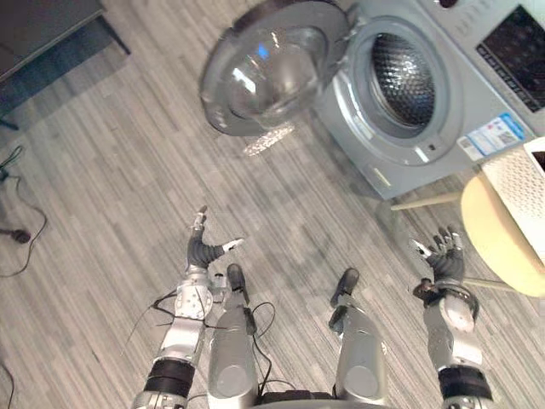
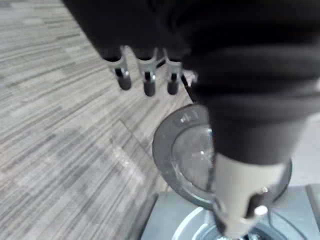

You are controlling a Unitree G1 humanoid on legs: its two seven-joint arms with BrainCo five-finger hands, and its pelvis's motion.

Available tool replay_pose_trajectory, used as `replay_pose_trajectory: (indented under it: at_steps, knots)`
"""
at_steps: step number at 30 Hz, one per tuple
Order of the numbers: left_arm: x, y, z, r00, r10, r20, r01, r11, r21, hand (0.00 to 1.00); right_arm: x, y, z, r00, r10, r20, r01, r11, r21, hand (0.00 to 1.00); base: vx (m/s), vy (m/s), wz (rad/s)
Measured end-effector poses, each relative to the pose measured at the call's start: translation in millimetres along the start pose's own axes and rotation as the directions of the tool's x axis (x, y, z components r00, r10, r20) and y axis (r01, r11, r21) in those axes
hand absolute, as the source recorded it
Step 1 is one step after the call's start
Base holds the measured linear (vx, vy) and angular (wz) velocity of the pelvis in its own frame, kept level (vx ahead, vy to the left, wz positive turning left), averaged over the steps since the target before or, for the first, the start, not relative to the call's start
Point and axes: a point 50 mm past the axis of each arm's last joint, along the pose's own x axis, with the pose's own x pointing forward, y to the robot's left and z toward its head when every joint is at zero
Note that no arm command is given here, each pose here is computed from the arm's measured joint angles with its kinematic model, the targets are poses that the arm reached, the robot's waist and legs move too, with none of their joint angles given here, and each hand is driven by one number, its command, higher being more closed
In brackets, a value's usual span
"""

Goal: Pick up the laundry basket with both hands and put the clothes into the washing machine.

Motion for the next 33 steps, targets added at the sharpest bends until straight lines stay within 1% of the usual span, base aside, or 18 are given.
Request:
replay_pose_trajectory:
  at_steps: [2,4,6,8,10,12,14,15,17,18,20,24,25,28,30,31,33]
  knots:
    - [6.2,-1.7,1.7,1.0,-0.003,0.002,0.003,1.0,0.002,0.0,-7.0,-4.3,-8.9,0.999,-0.024,-0.031,0.024,1.0,0.019,0.0,0.0,-0.062,-0.28]
    - [21.9,-2.5,2.8,1.0,-0.007,-0.007,0.007,1.0,0.023,0.0,-17.5,-4.8,-22.1,0.996,-0.04,-0.078,0.044,0.998,0.053,0.0,0.0,-0.06,-0.28]
    - [32.8,2.0,-0.5,0.999,0.0,-0.036,0.002,0.999,0.043,0.0,-19.3,-2.6,-25.0,0.995,-0.042,-0.09,0.05,0.995,0.082,0.0,0.01,-0.04,-0.21]
    - [54.2,14.3,3.9,0.997,0.038,-0.062,-0.034,0.998,0.054,0.0,-21.5,-2.0,-27.6,0.994,-0.042,-0.1,0.052,0.994,0.1,0.0,0.01,-0.035,-0.35]
    - [86.9,39.7,21.1,0.992,0.1,-0.077,-0.098,0.995,0.035,0.0,-23.5,-1.1,-30.2,0.993,-0.039,-0.11,0.051,0.992,0.115,0.0,0.01,-0.049,-0.31]
    - [104.9,61.3,38.7,0.987,0.145,-0.066,-0.143,0.989,0.036,0.0,-24.4,-0.1,-30.8,0.993,-0.037,-0.112,0.052,0.99,0.127,0.0,0.01,-0.034,-0.27]
    - [129.4,86.9,77.3,0.983,0.181,-0.012,-0.18,0.982,0.058,0.0,-26.9,-2.2,-30.6,0.993,-0.049,-0.112,0.065,0.987,0.149,0.0,0.02,-0.022,-0.19]
    - [134.1,92.4,87.2,0.982,0.188,0.003,-0.188,0.98,0.064,0.0,-26.8,-3.1,-29.9,0.993,-0.054,-0.109,0.07,0.986,0.153,0.0,0.02,-0.002,-0.18]
    - [146.6,107.2,121.9,0.972,0.226,0.059,-0.228,0.972,0.046,0.0,-28.3,-8.0,-30.0,0.99,-0.085,-0.109,0.104,0.978,0.182,0.0,0.02,0.011,-0.23]
    - [150.6,115.8,140.4,0.965,0.245,0.097,-0.25,0.967,0.043,0.0,-30.2,-9.3,-31.8,0.989,-0.092,-0.115,0.113,0.976,0.187,0.0,0.05,0.018,-0.2]
    - [153.6,126.6,162.7,0.955,0.262,0.142,-0.271,0.961,0.05,0.0,-34.8,-11.5,-35.2,0.985,-0.112,-0.128,0.137,0.97,0.203,0.0,0.06,0.023,-0.27]
    - [155.5,141.3,219.5,0.918,0.29,0.272,-0.306,0.952,0.017,0.0,-46.8,-18.7,-40.2,0.979,-0.139,-0.147,0.167,0.965,0.204,0.0,0.06,0.035,-0.37]
    - [155.3,142.4,227.3,0.911,0.293,0.29,-0.309,0.951,0.009,0.0,-48.6,-18.9,-39.8,0.979,-0.141,-0.144,0.169,0.963,0.207,0.0,0.06,0.041,-0.33]
    - [154.1,138.4,260.3,0.887,0.284,0.363,-0.289,0.956,-0.044,0.0,-56.1,-22.3,-37.4,0.979,-0.153,-0.132,0.179,0.958,0.223,0.0,0.04,0.032,-0.32]
    - [150.1,133.5,284.1,0.859,0.284,0.427,-0.265,0.959,-0.104,0.0,-58.6,-23.3,-32.3,0.982,-0.156,-0.107,0.178,0.955,0.237,0.0,0.03,0.032,-0.49]
    - [148.0,129.5,295.8,0.845,0.274,0.46,-0.251,0.962,-0.111,0.0,-60.0,-23.9,-29.2,0.983,-0.157,-0.095,0.175,0.954,0.244,0.0,0.02,0.029,-0.41]
    - [146.8,123.5,304.8,0.837,0.253,0.486,-0.236,0.967,-0.096,0.0,-62.5,-25.8,-27.0,0.984,-0.158,-0.085,0.174,0.955,0.242,0.0,0.02,0.016,-0.16]
